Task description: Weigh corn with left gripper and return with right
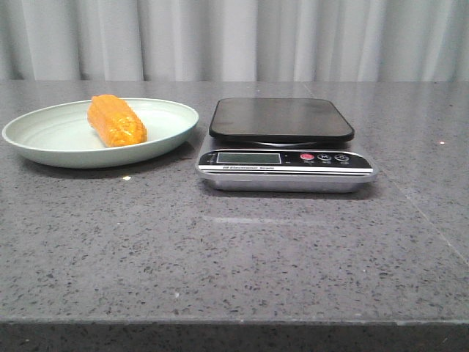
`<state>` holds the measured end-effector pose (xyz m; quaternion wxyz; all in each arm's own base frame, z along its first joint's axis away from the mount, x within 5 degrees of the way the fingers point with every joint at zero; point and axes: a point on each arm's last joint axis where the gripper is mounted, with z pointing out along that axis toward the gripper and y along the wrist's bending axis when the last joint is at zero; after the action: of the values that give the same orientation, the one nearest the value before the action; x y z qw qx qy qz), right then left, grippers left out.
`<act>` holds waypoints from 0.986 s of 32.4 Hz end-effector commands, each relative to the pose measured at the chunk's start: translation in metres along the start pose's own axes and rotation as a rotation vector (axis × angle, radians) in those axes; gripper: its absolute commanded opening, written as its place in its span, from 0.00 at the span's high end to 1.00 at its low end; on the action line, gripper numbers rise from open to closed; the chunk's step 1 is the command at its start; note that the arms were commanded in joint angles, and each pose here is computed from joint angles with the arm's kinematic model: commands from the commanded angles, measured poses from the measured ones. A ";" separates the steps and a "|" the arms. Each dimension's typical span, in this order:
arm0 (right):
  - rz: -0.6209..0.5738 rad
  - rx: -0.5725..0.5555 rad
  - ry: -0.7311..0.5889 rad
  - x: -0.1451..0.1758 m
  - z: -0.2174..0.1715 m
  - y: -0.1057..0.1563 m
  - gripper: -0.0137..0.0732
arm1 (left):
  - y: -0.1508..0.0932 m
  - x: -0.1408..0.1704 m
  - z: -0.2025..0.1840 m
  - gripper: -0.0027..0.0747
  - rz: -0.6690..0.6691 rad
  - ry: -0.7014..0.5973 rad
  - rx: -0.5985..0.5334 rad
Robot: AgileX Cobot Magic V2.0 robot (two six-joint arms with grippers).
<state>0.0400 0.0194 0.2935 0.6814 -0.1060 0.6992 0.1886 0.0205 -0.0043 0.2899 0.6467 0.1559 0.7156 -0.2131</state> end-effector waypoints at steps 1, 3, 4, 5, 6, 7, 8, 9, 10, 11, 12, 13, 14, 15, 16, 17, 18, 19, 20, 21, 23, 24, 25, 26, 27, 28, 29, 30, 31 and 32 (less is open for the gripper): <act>-0.011 0.001 -0.081 -0.013 -0.001 0.001 0.65 | -0.002 -0.014 -0.005 0.80 -0.004 -0.104 0.027; -0.011 0.001 -0.081 -0.013 -0.001 0.001 0.65 | -0.002 -0.014 -0.005 0.80 -0.004 -0.102 0.027; -0.011 0.001 -0.081 -0.013 -0.001 0.001 0.65 | -0.002 -0.013 -0.004 0.80 -0.004 -0.101 0.026; -0.011 0.001 -0.081 -0.013 -0.001 0.001 0.65 | -0.002 -0.012 -0.004 0.80 -0.004 -0.099 0.026; -0.011 0.001 -0.081 -0.013 -0.001 0.001 0.65 | -0.002 -0.012 -0.004 0.80 -0.003 -0.097 0.026; -0.011 0.001 -0.081 -0.013 -0.001 0.001 0.65 | -0.002 -0.011 -0.003 0.80 -0.003 -0.094 0.026; -0.011 0.001 -0.081 -0.013 -0.001 0.001 0.65 | -0.002 -0.011 -0.003 0.80 -0.003 -0.093 0.026; -0.011 0.001 -0.081 -0.013 -0.001 0.001 0.65 | -0.002 -0.008 -0.001 0.80 -0.002 -0.093 0.028; -0.011 0.001 -0.081 -0.013 -0.001 0.001 0.65 | -0.002 -0.003 0.002 0.80 -0.001 -0.081 0.028; -0.011 0.001 -0.081 -0.013 -0.001 0.001 0.65 | -0.002 0.002 0.005 0.80 -0.007 -0.065 0.019; -0.011 0.001 -0.081 -0.013 -0.001 0.001 0.65 | -0.001 0.007 0.007 0.80 0.006 -0.052 0.001; -0.011 0.001 -0.081 -0.013 -0.001 0.001 0.65 | 0.001 0.013 0.010 0.80 0.060 -0.044 -0.037; -0.011 0.001 -0.081 -0.013 -0.001 0.001 0.65 | 0.002 0.018 0.013 0.80 0.094 -0.042 -0.069; -0.011 0.001 -0.081 -0.013 -0.001 0.001 0.65 | 0.003 0.024 0.017 0.80 0.113 -0.043 -0.091; -0.011 0.001 -0.081 -0.013 -0.001 0.001 0.65 | 0.004 0.030 0.020 0.80 0.130 -0.049 -0.121; -0.011 0.001 -0.081 -0.013 -0.001 0.001 0.65 | 0.005 0.035 0.023 0.80 0.136 -0.062 -0.146; -0.011 0.001 -0.081 -0.013 -0.001 0.001 0.65 | 0.007 0.039 0.025 0.80 0.145 -0.077 -0.189; -0.011 0.001 -0.081 -0.013 -0.001 0.001 0.65 | 0.010 0.043 0.027 0.80 0.158 -0.102 -0.236; -0.011 0.001 -0.081 -0.013 -0.001 0.001 0.65 | 0.012 0.049 0.029 0.80 0.168 -0.116 -0.273; -0.011 0.001 -0.081 -0.013 -0.001 0.001 0.65 | 0.014 0.051 0.030 0.80 0.172 -0.148 -0.309; -0.011 0.001 -0.081 -0.013 -0.001 0.001 0.65 | 0.019 0.058 0.031 0.80 0.181 -0.192 -0.383; -0.011 0.001 -0.080 -0.013 -0.001 0.001 0.65 | 0.021 0.061 0.032 0.80 0.185 -0.210 -0.420; -0.011 0.001 -0.080 -0.013 -0.001 0.001 0.65 | 0.023 0.064 0.032 0.80 0.189 -0.223 -0.454; -0.011 0.001 -0.080 -0.013 -0.001 0.001 0.65 | 0.025 0.067 0.033 0.80 0.194 -0.241 -0.479; -0.011 0.001 -0.080 -0.013 -0.001 0.001 0.65 | 0.026 0.068 0.032 0.80 0.197 -0.255 -0.502; -0.011 0.001 -0.079 -0.013 -0.001 0.001 0.65 | 0.028 0.069 0.032 0.80 0.193 -0.238 -0.533; -0.011 0.001 -0.080 -0.013 -0.001 0.001 0.65 | 0.029 0.068 0.031 0.80 0.195 -0.243 -0.560; -0.011 0.001 -0.080 -0.013 -0.001 0.001 0.65 | 0.029 0.067 0.030 0.80 0.199 -0.254 -0.579; -0.011 0.001 -0.080 -0.013 -0.001 0.001 0.65 | 0.030 0.067 0.030 0.80 0.200 -0.254 -0.598; -0.011 0.001 -0.080 -0.013 -0.001 0.001 0.65 | 0.031 0.067 0.029 0.80 0.200 -0.259 -0.622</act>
<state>0.0400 0.0194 0.2935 0.6814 -0.1060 0.6992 0.1886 0.0559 0.0033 0.2101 0.7286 0.0077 0.6831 0.0499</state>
